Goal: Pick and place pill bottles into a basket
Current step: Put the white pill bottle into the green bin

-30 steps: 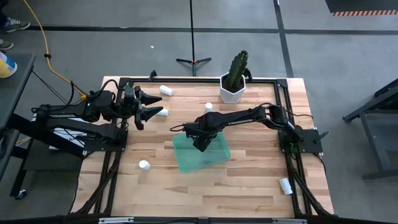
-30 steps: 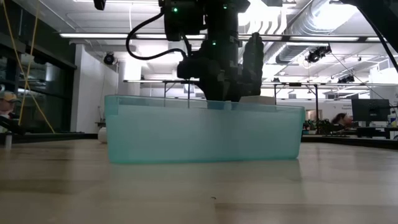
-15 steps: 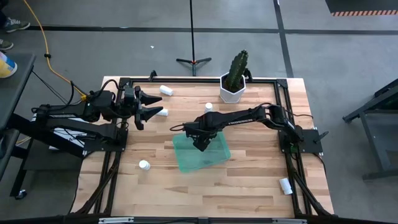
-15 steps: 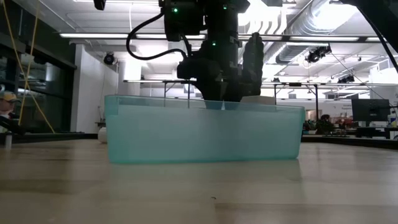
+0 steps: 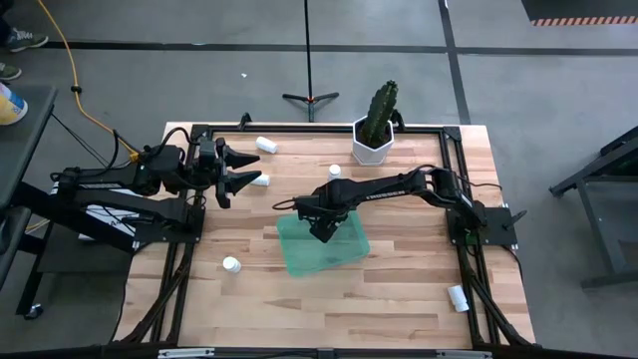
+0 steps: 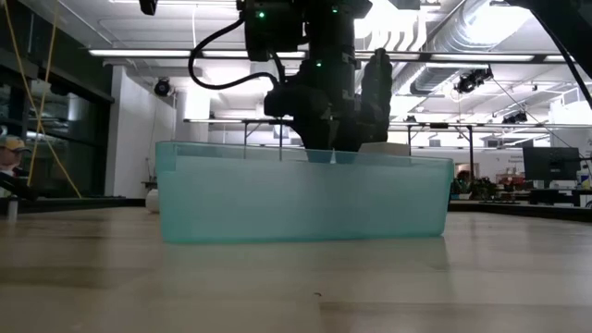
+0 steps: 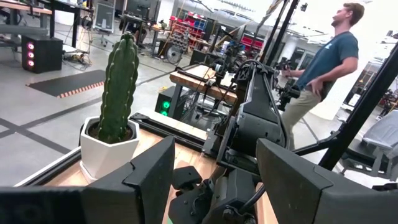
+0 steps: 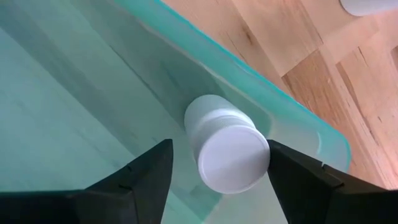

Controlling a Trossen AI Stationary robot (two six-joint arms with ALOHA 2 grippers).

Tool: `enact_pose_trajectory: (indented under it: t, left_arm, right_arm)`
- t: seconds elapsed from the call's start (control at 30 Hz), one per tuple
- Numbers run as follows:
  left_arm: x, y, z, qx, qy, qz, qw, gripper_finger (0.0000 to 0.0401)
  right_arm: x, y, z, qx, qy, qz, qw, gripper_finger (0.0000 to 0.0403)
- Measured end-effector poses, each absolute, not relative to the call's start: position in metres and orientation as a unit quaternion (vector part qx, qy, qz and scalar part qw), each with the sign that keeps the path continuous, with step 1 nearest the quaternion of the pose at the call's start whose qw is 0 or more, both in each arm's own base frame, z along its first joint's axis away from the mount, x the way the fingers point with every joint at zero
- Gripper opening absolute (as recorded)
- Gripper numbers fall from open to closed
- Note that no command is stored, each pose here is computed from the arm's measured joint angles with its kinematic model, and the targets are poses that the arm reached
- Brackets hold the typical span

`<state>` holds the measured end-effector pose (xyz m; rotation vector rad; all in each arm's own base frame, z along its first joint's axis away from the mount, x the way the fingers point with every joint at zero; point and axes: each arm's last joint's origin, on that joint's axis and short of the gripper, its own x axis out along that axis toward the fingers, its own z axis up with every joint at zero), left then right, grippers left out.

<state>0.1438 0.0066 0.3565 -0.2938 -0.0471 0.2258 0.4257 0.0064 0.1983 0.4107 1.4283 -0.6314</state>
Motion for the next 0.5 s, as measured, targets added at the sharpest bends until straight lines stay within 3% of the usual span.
enact_pose_trajectory:
  t: [0.27, 0.5]
  left_arm:
    - [0.144, 0.007, 0.356, -0.146, -0.023, 0.112, 0.983, 0.0262]
    - [0.144, 0.007, 0.356, -0.146, -0.023, 0.112, 0.983, 0.0262]
  right_arm:
    - [0.426, 0.006, 0.200, 0.184, 0.639, -0.283, 0.691, 0.0244]
    - [0.434, 0.001, 0.232, 0.172, 0.608, -0.288, 0.720, 0.0245]
